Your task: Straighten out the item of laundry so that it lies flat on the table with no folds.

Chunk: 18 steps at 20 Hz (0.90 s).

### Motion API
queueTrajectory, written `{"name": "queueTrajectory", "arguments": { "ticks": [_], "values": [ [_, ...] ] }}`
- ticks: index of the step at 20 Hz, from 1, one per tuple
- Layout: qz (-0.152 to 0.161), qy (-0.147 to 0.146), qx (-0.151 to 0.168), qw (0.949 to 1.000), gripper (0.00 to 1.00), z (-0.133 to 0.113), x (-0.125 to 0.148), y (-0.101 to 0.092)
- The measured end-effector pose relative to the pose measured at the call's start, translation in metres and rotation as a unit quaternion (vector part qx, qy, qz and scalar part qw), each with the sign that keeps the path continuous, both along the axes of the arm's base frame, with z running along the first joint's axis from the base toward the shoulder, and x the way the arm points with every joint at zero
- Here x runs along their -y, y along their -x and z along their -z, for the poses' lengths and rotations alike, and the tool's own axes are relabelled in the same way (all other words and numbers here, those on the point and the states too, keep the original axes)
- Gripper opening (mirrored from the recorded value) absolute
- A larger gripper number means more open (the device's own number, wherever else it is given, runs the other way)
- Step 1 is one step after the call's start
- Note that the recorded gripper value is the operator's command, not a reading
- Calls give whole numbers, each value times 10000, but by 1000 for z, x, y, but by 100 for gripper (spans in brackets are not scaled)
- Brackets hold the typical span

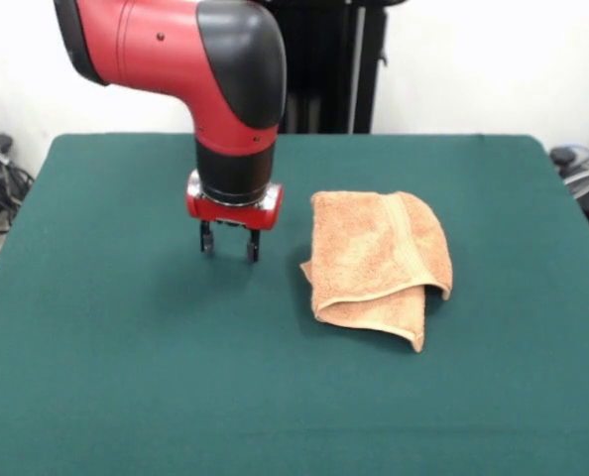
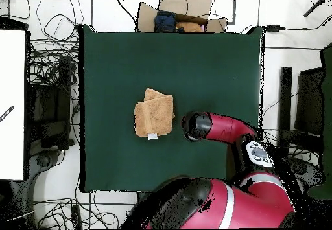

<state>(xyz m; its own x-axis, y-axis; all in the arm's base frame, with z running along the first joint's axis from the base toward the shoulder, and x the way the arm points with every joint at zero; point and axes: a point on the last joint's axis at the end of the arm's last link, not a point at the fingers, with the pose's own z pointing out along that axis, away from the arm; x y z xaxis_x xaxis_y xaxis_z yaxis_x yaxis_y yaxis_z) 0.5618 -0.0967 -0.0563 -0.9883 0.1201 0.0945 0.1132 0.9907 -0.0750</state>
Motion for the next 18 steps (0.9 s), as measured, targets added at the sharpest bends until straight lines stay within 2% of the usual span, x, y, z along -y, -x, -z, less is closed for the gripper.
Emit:
{"name": "queueTrajectory", "arguments": {
  "ticks": [9, 12, 15, 17, 18],
  "values": [
    [-26, 2, 19, 10000, 100, -2, -1, -1],
    [-28, -5, -13, 10000, 100, -15, -2, -3],
    [10, -16, -191, 9998, 100, -35, -2, -2],
    [59, -31, -362, 9993, 100, -50, -1, -1],
    [127, -54, -581, 9982, 100, -70, -1, 0]
  ]
}}
